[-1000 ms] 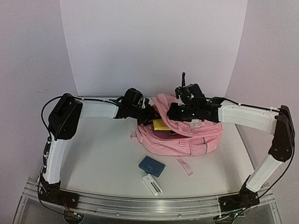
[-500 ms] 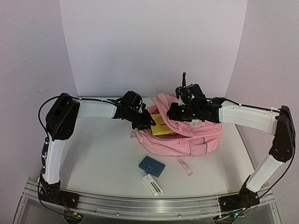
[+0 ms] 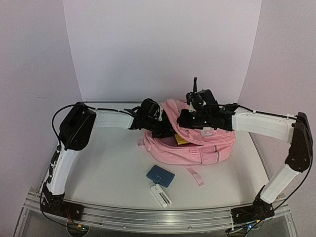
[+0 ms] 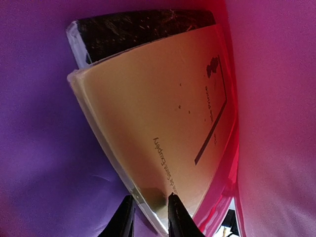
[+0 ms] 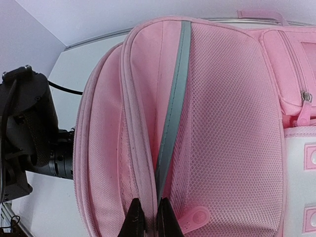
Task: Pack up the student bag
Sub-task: Place the book in the student bag, then adjust the student bag at the center of the board.
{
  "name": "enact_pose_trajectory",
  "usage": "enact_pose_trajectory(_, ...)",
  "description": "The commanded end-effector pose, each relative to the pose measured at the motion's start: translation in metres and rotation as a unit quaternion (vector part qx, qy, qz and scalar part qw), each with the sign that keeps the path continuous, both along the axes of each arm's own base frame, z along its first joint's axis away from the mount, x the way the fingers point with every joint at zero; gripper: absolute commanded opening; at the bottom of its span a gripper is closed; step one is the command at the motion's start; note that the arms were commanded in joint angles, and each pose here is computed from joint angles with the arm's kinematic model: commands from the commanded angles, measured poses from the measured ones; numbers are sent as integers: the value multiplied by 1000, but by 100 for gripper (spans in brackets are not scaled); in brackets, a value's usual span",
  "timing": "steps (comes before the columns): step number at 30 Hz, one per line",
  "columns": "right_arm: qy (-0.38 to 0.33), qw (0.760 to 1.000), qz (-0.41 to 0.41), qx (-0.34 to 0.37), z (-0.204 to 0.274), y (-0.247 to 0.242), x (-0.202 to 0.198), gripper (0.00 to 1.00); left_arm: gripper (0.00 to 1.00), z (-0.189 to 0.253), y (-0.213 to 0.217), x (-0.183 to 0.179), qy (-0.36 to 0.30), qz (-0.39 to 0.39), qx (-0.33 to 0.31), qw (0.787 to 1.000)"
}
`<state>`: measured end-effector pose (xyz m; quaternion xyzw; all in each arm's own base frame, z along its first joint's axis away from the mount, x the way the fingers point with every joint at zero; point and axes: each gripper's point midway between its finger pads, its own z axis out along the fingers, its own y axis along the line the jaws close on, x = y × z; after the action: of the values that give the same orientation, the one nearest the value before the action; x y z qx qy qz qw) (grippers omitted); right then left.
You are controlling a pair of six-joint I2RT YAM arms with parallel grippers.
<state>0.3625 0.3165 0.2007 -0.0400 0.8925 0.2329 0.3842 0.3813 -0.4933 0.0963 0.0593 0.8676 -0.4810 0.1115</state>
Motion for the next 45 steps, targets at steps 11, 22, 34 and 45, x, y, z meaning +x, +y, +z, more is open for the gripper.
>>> enact_pose_trajectory(11,-67,997,7,41,57,-8,-12,28,61,80,88,-12,-115,43,42,991)
enact_pose_trajectory(22,-6,986,-167,-7,28,-103,-23,98,71,43,139,27,-78,75,80,991)
enact_pose_trajectory(34,85,953,-290,4,-46,-199,-27,98,66,2,111,45,-40,39,74,996)
enact_pose_trajectory(45,142,961,-235,18,-104,-171,-19,57,5,-16,114,26,-17,49,75,996)
